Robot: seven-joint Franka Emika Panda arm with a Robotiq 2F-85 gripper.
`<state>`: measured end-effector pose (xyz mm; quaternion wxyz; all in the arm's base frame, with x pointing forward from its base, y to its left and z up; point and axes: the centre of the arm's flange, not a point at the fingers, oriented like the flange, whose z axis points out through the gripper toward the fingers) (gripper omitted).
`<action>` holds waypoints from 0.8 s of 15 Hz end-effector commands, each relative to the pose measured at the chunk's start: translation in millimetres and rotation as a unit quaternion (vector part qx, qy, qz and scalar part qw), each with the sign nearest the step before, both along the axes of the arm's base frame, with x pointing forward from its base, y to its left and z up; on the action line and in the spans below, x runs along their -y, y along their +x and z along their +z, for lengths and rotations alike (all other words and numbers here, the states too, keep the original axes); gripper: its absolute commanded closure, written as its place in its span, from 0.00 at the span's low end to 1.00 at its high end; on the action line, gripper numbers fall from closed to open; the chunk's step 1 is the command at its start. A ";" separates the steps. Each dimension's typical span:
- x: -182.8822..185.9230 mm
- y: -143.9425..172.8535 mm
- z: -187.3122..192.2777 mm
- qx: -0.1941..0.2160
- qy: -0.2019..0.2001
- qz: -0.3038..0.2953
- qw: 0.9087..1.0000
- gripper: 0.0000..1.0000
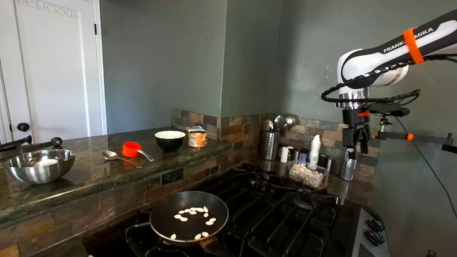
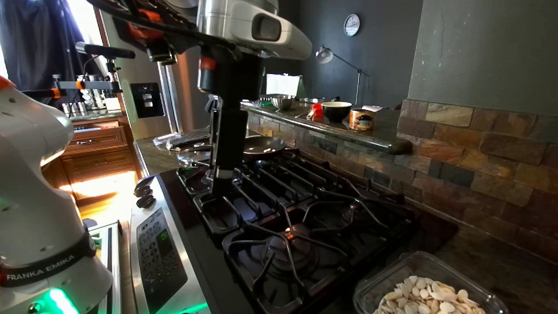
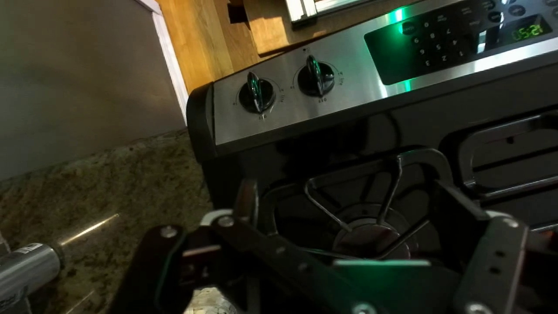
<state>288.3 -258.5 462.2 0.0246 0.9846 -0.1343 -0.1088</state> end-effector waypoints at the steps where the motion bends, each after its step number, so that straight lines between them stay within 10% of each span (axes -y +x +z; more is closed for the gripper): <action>1: 13.0 2.9 -1.5 0.005 -0.003 -0.040 0.999 0.00; 12: 132.2 39.8 -14.5 0.222 -0.075 -0.178 0.956 0.00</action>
